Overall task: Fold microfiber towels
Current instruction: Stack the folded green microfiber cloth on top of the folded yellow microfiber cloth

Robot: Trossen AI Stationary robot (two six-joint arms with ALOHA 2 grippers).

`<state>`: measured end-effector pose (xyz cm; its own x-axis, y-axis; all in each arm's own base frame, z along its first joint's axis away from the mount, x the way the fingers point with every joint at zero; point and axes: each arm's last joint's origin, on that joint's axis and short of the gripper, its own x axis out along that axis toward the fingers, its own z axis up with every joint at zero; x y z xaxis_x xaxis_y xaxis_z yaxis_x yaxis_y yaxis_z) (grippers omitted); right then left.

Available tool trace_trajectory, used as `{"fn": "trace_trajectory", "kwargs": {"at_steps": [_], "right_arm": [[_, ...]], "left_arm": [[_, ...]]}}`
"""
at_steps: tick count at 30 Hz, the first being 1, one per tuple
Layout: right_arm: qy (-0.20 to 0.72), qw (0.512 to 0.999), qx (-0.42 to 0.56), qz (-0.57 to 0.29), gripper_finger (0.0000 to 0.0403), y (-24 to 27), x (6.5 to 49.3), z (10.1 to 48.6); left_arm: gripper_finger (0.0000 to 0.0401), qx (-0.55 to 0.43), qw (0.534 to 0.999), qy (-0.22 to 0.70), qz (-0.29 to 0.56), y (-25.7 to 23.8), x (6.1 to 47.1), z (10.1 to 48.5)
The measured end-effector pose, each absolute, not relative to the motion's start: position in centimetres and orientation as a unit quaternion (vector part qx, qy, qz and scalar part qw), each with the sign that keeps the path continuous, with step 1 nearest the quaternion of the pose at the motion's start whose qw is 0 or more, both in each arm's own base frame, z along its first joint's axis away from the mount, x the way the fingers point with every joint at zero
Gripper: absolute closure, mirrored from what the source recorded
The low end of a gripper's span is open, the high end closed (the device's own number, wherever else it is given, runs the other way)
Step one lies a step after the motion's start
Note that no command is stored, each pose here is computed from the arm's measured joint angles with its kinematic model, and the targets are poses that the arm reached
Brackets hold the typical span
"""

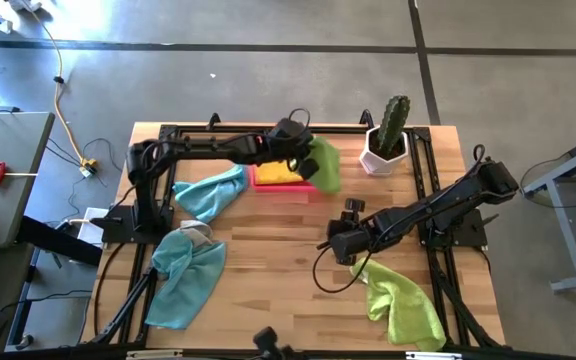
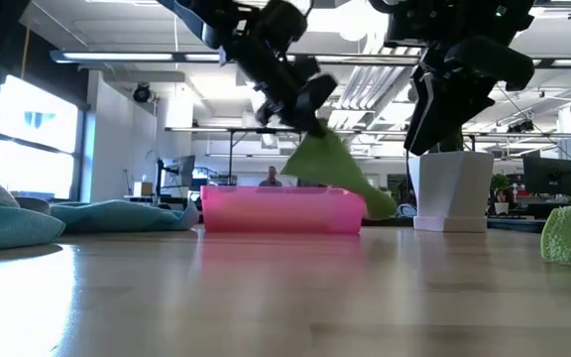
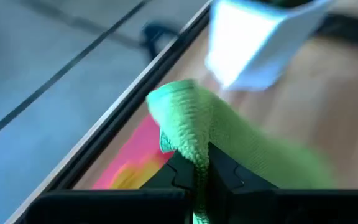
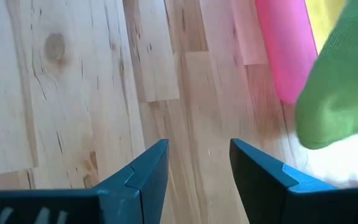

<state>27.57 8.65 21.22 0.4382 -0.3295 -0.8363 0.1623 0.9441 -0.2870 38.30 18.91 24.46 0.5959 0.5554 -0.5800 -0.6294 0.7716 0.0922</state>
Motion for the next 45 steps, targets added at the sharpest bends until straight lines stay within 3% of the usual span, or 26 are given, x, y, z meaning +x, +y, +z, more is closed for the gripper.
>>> {"fn": "trace_trajectory", "kwargs": {"at_steps": [8, 29, 35, 40, 45], "right_arm": [[0.511, 0.844, -0.087, -0.142, 0.0238, 8.6, 27.6, 21.2], [0.511, 0.844, -0.085, -0.143, 0.0238, 8.7, 27.6, 21.2], [0.511, 0.844, -0.085, -0.143, 0.0238, 8.7, 27.6, 21.2], [0.511, 0.844, -0.085, -0.143, 0.0238, 8.7, 27.6, 21.2], [0.511, 0.844, -0.081, -0.143, 0.0238, 8.7, 27.6, 21.2]], "left_arm": [[0.0397, -0.056, 0.811, 0.41, 0.414, 20.3, 35.5, 22.7], [0.0396, -0.058, 0.73, 0.525, 0.435, 21.6, 32.2, 21.4], [0.0395, -0.11, 0.704, 0.543, 0.444, 21.0, 31.6, 21.0], [0.0374, -0.105, 0.69, 0.556, 0.452, 20.5, 31.4, 20.9], [0.0326, -0.101, 0.694, 0.557, 0.445, 20.0, 31.7, 20.9]]}}
